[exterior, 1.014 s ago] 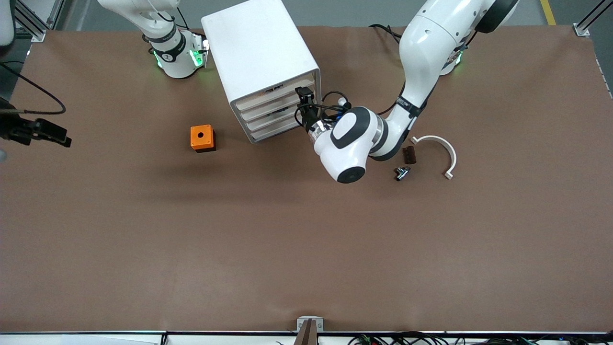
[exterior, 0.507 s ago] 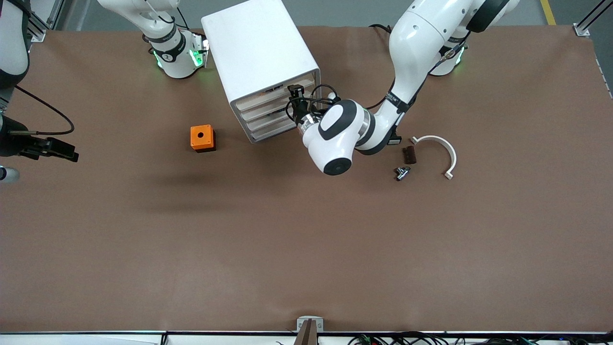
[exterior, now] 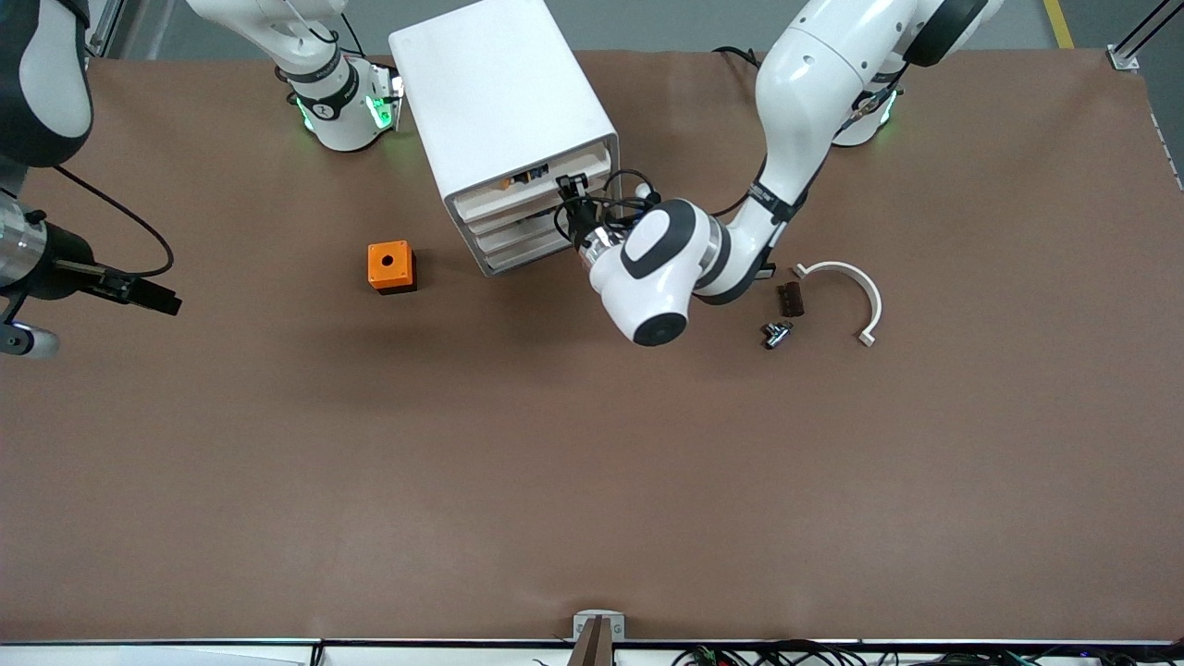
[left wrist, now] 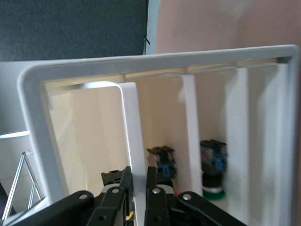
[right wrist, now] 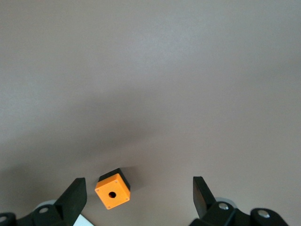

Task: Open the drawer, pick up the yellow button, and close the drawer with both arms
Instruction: 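Pull the drawer open with the left gripper while the right gripper approaches, then withdraw the left gripper while the right gripper reaches into the drawer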

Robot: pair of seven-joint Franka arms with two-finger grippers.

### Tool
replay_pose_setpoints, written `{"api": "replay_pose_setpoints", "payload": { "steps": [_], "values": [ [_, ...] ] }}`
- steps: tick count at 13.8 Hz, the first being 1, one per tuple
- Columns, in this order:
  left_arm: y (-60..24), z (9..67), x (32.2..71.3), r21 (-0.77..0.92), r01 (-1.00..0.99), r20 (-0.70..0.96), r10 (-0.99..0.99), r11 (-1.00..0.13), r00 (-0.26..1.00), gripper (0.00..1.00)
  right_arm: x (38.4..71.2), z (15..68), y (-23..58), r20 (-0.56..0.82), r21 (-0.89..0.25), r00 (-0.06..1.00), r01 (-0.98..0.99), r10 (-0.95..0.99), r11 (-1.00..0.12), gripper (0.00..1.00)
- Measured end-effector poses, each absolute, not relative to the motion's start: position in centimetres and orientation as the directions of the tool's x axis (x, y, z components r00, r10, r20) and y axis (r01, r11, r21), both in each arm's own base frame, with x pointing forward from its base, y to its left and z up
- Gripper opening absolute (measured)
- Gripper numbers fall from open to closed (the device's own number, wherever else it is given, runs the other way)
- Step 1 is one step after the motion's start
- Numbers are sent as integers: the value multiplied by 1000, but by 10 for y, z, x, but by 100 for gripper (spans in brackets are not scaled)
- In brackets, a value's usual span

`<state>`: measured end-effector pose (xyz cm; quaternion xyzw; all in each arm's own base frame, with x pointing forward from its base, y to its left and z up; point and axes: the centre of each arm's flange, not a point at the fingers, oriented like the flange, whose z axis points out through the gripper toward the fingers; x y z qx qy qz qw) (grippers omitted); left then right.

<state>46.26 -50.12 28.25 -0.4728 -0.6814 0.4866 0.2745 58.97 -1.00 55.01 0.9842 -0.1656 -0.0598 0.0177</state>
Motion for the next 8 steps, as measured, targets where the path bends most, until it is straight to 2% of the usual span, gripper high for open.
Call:
{"api": "replay_pose_setpoints", "payload": {
  "steps": [2,8],
  "values": [
    [-478,284,488,-921,378,-90,890,96,-447,14,589,550,11,-111,60,918,-377,-382,-924,100],
    [-444,288,525,-914,388,-106,852,120,-513,14,576,550,132,-89,76,827,-549,-555,-832,100]
  ]
}}
